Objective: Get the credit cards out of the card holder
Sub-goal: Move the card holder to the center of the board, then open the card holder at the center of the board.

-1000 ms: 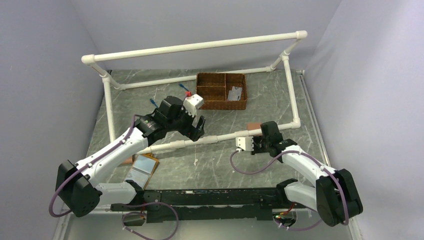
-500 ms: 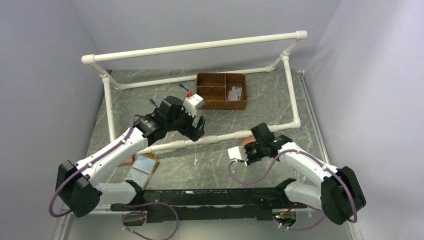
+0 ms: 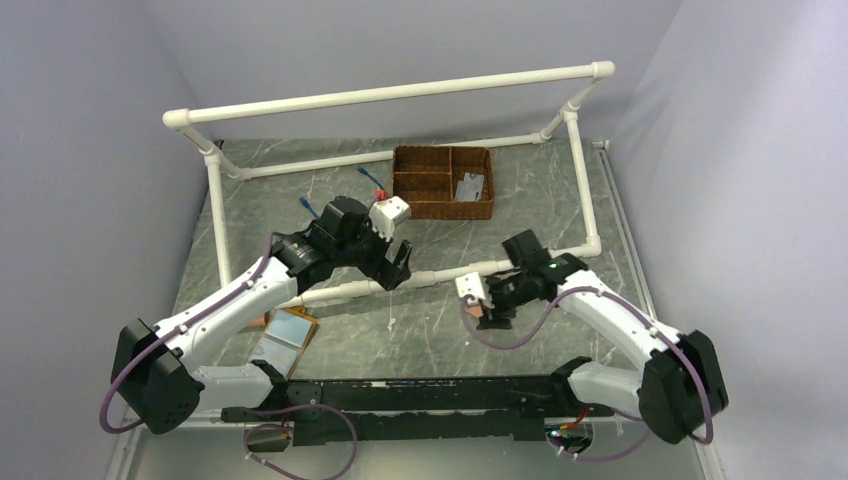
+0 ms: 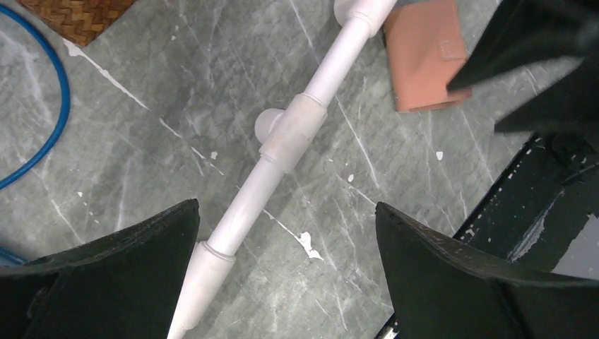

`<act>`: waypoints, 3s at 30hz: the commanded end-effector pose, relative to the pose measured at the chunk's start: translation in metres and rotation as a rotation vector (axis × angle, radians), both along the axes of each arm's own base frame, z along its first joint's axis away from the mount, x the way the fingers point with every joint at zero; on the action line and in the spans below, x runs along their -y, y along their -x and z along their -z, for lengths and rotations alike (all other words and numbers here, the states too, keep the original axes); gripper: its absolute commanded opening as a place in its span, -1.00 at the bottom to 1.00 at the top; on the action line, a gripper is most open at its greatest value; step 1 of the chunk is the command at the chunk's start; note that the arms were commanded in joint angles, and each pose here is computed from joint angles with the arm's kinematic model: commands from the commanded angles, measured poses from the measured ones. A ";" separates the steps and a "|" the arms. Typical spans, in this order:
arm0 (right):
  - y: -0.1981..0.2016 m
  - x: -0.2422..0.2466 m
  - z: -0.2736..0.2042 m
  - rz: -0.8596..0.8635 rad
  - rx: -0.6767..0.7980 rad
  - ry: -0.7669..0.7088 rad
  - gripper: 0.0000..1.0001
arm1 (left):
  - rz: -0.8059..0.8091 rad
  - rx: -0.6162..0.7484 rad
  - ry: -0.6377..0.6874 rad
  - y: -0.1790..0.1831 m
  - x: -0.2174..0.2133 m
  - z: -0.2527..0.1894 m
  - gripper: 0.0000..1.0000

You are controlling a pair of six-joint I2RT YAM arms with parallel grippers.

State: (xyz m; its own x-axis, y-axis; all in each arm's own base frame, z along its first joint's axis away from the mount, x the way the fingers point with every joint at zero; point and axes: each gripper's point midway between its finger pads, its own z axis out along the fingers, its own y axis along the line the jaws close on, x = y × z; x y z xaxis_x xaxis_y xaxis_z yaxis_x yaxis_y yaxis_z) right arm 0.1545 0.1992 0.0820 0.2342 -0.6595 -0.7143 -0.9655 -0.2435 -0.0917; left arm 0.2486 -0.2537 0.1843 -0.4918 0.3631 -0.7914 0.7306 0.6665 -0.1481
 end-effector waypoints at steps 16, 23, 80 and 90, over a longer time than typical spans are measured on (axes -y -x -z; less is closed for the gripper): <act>-0.047 0.070 0.021 0.431 -0.065 0.161 0.06 | -0.060 -0.329 0.465 0.050 0.052 0.011 0.84; -0.054 0.078 0.038 0.465 -0.011 0.251 0.06 | -0.111 -0.347 0.524 0.072 0.068 0.036 0.82; -0.008 0.038 -0.008 0.182 -0.079 0.060 -0.03 | -0.267 -0.428 0.006 0.110 0.112 0.156 0.88; -0.008 0.039 -0.009 0.186 -0.076 0.054 -0.03 | -0.350 -0.443 -0.185 0.128 0.110 0.197 0.58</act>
